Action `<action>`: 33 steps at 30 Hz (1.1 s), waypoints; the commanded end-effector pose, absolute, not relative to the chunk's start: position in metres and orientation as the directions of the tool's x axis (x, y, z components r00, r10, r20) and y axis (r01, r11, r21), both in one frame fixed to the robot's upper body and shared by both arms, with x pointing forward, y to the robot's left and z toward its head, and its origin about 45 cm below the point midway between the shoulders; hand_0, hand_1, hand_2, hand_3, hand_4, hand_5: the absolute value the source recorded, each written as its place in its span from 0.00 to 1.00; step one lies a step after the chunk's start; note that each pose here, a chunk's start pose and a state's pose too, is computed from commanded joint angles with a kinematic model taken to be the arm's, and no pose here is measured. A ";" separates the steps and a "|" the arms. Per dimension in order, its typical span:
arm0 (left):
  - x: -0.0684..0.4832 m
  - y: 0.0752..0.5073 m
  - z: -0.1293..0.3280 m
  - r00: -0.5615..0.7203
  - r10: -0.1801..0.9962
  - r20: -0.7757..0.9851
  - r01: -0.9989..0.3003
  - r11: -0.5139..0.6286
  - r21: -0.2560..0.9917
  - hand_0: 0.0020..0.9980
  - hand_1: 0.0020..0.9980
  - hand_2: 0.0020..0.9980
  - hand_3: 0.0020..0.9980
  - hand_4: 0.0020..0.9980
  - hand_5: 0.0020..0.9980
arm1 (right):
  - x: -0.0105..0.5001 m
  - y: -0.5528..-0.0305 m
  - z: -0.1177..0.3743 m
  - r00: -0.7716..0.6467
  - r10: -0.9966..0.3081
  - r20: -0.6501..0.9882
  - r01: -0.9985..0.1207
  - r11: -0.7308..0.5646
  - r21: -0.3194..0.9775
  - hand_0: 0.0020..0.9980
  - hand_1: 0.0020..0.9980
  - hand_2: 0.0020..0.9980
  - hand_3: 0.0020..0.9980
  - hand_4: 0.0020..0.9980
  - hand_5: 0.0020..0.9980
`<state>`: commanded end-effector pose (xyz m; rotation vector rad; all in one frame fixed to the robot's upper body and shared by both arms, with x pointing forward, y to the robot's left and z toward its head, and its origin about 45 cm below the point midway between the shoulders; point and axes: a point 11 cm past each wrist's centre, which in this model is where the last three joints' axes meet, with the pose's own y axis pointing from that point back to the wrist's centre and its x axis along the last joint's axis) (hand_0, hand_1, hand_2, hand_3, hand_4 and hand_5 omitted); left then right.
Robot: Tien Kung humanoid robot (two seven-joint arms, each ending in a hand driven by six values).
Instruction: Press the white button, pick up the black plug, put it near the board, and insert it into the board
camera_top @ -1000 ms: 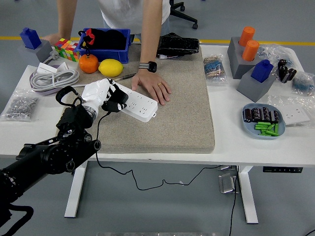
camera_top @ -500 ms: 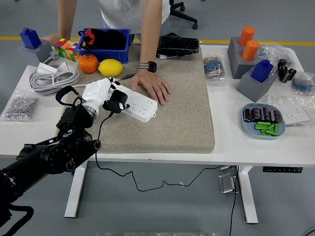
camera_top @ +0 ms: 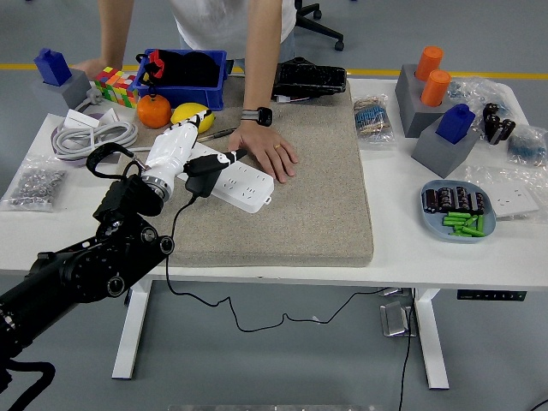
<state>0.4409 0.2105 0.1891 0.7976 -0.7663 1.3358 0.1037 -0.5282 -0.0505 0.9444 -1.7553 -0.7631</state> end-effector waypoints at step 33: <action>0.392 0.255 0.150 0.219 0.358 0.908 -0.946 0.307 0.107 0.98 0.96 0.91 0.90 0.86 0.72 | 0.106 -0.531 -0.048 -0.232 -0.857 0.459 -0.264 0.510 0.818 0.62 0.55 0.55 0.59 0.66 0.35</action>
